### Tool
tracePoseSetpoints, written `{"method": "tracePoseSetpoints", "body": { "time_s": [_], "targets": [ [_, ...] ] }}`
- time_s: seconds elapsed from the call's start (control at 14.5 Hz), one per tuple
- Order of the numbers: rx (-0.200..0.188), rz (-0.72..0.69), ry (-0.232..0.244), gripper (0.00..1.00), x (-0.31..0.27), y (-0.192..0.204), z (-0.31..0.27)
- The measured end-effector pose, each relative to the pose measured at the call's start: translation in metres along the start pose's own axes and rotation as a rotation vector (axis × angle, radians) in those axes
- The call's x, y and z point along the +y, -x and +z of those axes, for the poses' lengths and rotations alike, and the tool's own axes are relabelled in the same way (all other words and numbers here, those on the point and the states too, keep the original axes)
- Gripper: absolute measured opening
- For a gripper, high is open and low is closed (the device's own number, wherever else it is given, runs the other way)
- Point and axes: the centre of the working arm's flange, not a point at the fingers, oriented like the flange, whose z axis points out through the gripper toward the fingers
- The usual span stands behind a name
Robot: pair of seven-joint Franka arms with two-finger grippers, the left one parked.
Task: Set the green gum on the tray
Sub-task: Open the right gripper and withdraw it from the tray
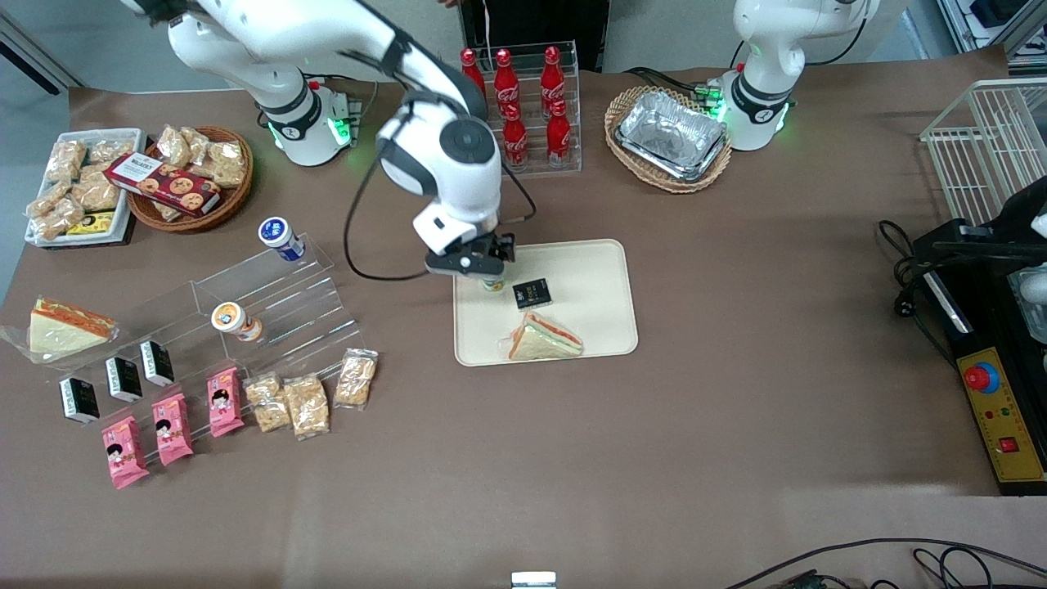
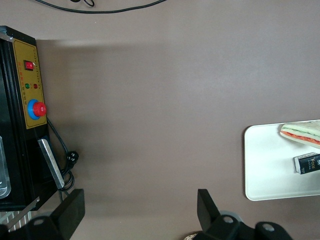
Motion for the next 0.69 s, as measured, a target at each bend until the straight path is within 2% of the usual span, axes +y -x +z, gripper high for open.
{"method": "tracePoseSetpoints", "body": {
  "time_s": [0.07,0.21,0.34,0.55,0.69],
  "targets": [
    [0.002,0.002,0.003,1.0,0.008,0.0,-0.019],
    [-0.033,-0.01,-0.018,1.0,0.03,-0.004,-0.059],
    [-0.037,-0.034,-0.02,1.0,0.068,-0.018,-0.102],
    [-0.028,-0.074,0.021,1.0,0.157,-0.056,-0.157],
    [-0.032,-0.104,-0.003,1.0,0.237,-0.088,-0.183]
  ]
}}
